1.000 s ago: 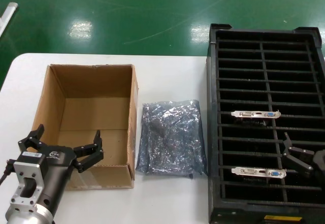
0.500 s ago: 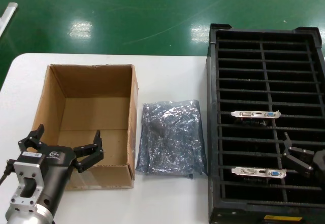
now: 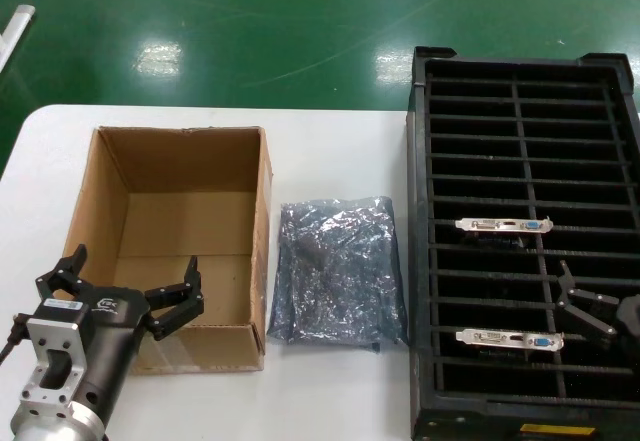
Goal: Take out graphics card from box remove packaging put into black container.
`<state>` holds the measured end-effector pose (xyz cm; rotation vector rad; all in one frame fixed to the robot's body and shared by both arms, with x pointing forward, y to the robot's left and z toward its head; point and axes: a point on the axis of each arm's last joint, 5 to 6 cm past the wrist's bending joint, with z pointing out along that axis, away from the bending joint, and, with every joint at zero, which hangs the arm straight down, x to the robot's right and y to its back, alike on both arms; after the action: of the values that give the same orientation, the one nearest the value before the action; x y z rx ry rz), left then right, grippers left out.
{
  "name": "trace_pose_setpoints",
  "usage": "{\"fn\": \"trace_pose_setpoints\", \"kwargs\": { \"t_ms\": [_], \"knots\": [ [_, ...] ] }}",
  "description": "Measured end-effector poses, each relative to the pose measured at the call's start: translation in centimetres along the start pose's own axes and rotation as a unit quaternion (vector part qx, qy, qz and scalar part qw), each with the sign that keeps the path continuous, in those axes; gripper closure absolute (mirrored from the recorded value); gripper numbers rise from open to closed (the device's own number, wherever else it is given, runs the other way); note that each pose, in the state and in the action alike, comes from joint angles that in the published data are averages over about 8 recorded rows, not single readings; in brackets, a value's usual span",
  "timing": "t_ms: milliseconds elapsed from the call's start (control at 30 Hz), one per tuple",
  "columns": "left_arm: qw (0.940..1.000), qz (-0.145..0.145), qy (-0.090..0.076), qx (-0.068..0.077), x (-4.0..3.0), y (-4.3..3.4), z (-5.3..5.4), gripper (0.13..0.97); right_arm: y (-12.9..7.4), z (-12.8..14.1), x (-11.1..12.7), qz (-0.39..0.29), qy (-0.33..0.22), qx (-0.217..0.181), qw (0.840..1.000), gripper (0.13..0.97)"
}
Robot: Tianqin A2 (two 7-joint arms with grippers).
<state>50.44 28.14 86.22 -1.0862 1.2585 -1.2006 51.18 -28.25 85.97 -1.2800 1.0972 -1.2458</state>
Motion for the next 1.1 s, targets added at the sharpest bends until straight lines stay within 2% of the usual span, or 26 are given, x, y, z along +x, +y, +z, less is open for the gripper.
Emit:
{"fn": "trace_pose_setpoints", "kwargs": {
  "t_ms": [1100],
  "knots": [
    [1.0000,0.000,0.000,0.000,0.00,0.00,0.00,0.132,0.00,0.00,0.00,0.000,0.000,0.000,1.000,0.130]
  ]
}}
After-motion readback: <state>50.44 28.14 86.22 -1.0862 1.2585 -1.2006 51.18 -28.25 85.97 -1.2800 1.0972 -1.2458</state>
